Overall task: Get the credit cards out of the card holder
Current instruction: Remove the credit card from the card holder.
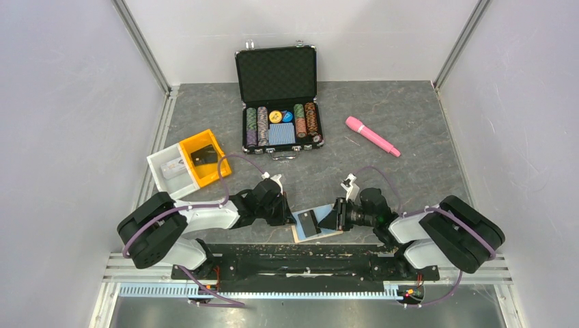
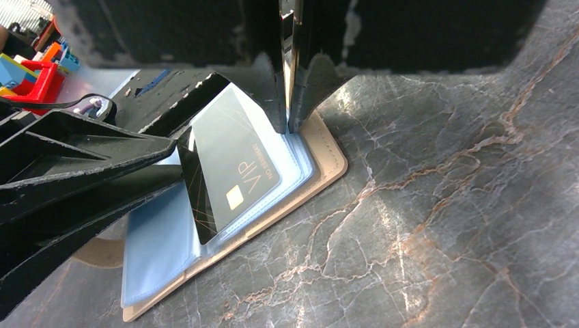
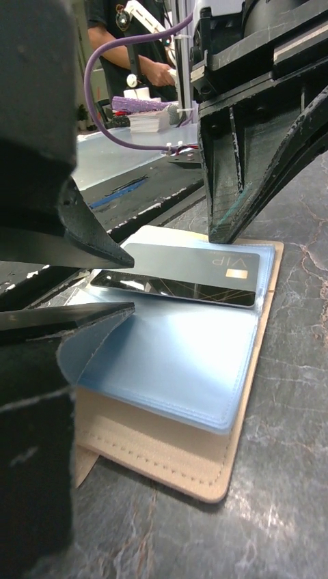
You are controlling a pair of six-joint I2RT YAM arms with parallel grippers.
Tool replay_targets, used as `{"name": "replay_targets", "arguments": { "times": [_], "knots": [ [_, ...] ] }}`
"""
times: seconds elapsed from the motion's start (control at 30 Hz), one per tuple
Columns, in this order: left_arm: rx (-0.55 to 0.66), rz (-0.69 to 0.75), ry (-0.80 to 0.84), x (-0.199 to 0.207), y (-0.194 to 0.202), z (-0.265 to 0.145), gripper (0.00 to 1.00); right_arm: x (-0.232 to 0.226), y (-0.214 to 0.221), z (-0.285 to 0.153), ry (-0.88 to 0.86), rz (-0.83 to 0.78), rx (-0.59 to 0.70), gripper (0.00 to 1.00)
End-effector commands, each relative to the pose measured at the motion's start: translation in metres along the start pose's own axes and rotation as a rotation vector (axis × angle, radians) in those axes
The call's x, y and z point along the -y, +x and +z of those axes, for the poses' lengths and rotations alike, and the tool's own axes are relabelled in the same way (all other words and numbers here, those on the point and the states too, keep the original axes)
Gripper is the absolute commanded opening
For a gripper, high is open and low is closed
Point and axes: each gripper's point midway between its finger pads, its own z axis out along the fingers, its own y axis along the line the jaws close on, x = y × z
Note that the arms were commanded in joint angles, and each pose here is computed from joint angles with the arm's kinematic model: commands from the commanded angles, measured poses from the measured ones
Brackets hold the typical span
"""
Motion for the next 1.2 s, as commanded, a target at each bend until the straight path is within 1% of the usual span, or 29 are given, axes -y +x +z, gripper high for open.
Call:
{"name": "replay_targets", "arguments": {
  "times": [0.0, 0.17, 0.33, 0.4, 0.47, 0.53, 0.57, 0.8, 1.0, 1.17],
  "knots": [
    [-0.042, -0.022, -0.055, -0.014, 0.013, 0.005, 0.11, -0.013, -0.003, 0.006, -0.057, -0.033, -0.011, 0.27],
    [-0.042, -0.029, -0.053, -0.015, 0.014, 0.006, 0.11, -0.013, -0.001, 0.007, -0.063, -0.022, -0.011, 0.26],
    [-0.047, -0.038, -0.047, -0.015, 0.015, 0.007, 0.11, -0.019, 0.002, 0.006, -0.107, 0.006, -0.015, 0.26],
    [-0.047, -0.040, -0.045, -0.014, 0.015, 0.007, 0.11, -0.020, 0.003, 0.006, -0.116, 0.014, -0.015, 0.20],
    [-0.045, -0.040, -0.047, -0.015, 0.015, 0.007, 0.11, -0.021, 0.004, 0.005, -0.127, 0.018, -0.011, 0.09],
    [-0.044, -0.040, -0.048, -0.015, 0.015, 0.007, 0.11, -0.021, 0.003, 0.004, -0.121, 0.018, -0.004, 0.01],
    [-0.043, -0.040, -0.050, -0.016, 0.015, 0.007, 0.11, -0.020, 0.002, 0.004, -0.114, 0.014, 0.001, 0.00],
    [-0.044, -0.032, -0.065, -0.018, 0.015, 0.007, 0.11, -0.008, -0.011, -0.001, -0.033, -0.039, 0.050, 0.00],
    [-0.039, -0.025, -0.078, -0.020, 0.014, 0.007, 0.11, 0.006, -0.011, -0.009, 0.015, -0.045, 0.055, 0.00],
    [-0.034, -0.021, -0.084, -0.020, 0.012, 0.006, 0.11, 0.007, -0.014, -0.013, 0.008, -0.040, 0.072, 0.00]
  ]
}}
